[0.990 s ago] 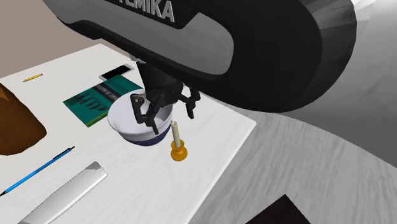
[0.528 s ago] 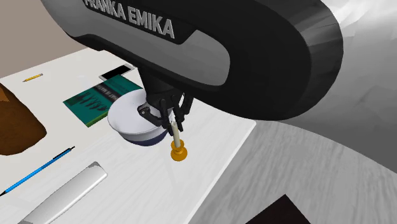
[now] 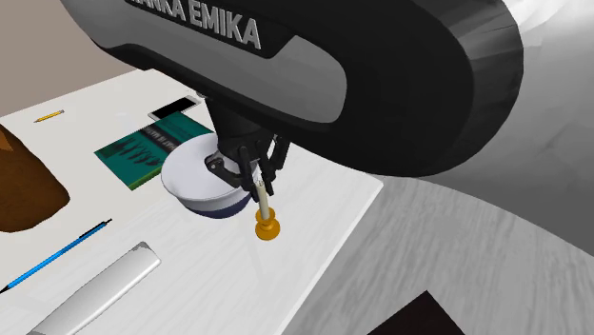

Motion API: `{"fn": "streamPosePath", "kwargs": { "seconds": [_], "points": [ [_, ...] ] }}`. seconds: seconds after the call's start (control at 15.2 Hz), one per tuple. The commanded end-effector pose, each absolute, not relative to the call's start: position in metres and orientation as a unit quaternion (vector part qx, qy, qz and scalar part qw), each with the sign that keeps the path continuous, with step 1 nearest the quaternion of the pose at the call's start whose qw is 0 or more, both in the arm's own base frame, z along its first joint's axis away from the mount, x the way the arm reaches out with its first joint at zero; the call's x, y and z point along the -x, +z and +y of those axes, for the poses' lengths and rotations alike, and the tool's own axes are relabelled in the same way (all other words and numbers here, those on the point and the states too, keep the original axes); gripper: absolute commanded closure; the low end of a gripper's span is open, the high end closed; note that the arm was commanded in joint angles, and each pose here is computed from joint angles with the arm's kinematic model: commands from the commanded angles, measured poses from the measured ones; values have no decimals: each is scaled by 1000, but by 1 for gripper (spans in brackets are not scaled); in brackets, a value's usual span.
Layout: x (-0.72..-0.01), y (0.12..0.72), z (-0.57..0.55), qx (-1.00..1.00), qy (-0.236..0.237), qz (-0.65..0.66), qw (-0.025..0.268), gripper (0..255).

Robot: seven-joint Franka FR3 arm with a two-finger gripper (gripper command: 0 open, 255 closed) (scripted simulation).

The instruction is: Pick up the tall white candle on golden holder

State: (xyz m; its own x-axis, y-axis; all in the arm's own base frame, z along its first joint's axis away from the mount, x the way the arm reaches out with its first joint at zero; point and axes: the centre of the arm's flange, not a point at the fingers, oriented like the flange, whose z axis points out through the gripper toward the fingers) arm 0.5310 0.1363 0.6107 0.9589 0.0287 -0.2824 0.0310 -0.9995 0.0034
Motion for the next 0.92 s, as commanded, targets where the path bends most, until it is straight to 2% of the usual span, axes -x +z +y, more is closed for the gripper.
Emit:
{"fn": "streamPosePath", "kwargs": {
  "seconds": [0.0, 0.86],
  "points": [
    [-531, 621, 135, -990, -143, 15, 4, 255],
    [-531, 685, 135, -990, -143, 15, 4, 255]
  ]
}}
